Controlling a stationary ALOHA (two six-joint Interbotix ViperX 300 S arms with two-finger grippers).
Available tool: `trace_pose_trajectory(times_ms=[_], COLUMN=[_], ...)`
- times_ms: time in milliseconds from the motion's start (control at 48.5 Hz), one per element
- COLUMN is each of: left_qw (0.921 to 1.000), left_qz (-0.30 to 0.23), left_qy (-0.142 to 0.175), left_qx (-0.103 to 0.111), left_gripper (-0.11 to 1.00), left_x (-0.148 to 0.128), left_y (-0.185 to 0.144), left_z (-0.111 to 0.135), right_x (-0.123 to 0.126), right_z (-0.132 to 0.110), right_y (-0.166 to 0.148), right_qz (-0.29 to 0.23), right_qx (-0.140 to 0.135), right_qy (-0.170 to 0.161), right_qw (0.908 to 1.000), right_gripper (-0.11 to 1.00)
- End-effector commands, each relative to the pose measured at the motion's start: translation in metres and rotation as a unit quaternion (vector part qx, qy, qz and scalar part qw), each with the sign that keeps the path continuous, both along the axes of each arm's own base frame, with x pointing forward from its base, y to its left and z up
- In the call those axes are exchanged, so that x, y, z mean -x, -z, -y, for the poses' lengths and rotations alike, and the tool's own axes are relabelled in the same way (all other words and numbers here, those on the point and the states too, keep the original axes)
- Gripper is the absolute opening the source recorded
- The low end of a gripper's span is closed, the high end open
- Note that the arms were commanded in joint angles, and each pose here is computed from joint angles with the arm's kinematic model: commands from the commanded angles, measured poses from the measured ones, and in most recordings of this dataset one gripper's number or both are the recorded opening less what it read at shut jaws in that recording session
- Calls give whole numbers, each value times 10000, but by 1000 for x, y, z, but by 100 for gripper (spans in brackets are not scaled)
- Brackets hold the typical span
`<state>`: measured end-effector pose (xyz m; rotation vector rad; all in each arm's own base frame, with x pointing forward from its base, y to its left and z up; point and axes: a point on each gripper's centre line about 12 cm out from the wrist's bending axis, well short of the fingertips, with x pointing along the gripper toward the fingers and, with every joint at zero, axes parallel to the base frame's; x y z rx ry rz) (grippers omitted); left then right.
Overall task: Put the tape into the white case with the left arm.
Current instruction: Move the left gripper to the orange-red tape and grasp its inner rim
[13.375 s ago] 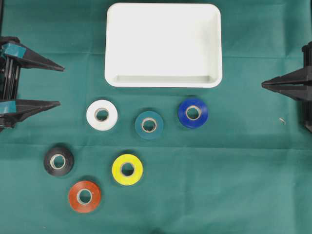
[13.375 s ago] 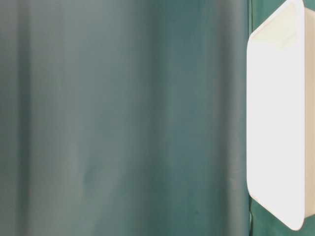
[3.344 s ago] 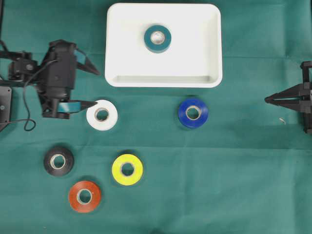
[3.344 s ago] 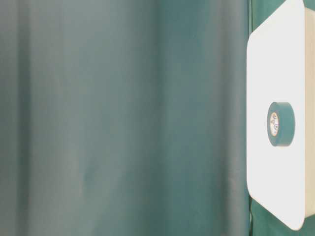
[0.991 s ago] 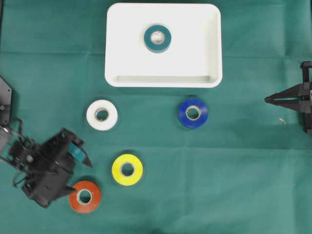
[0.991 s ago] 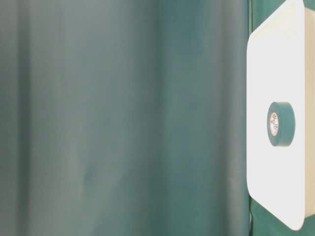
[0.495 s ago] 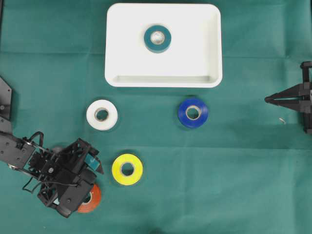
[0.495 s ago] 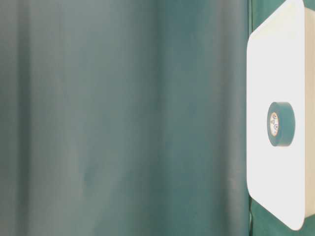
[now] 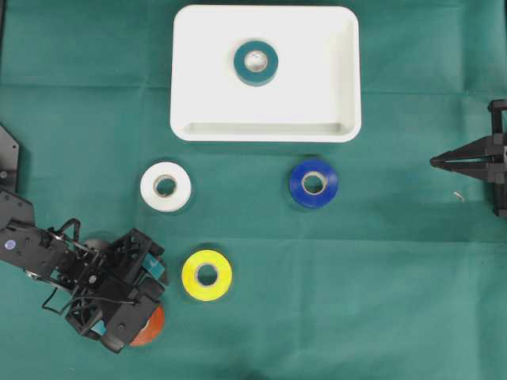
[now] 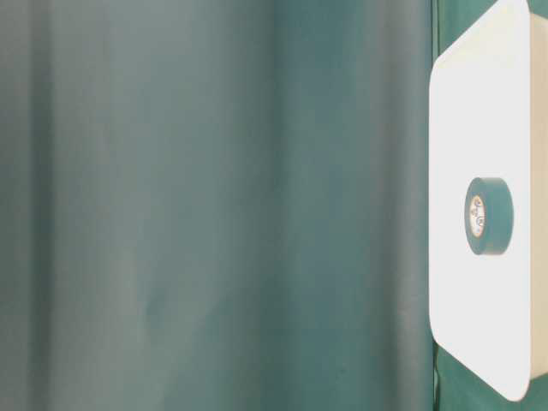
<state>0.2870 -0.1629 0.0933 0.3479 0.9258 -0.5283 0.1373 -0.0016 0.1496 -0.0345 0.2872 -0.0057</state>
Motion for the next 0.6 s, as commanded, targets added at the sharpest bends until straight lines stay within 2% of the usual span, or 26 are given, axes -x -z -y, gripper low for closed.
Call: trace_pose_trajectory(times_ms=[0,103,165,372,578], left_qw=[9999,9999,9999,9998,9997], left_qz=[136,140,136,149,206], left_qy=[29,23,10,14,39], left_qx=[72,79,87,110,149], left_gripper=[90,89,83,27,26], left_x=[-4,-4,-4,-4,-3], left_y=[-8,-9,-9,-10,-15], left_z=[4,4,4,6,7], right_x=[-2,-2,-2,-2,-2], right_z=[0,0,0,0,0], right_y=[-5,-5,-5,-5,-5], right_qz=[84,84,84,84,84], right_qx=[7,7,7,7,7], right_qy=[2,2,2,2,2], right_qw=[10000,10000,10000,10000,10000], right_gripper=[-9,-9,-9,-9,-9])
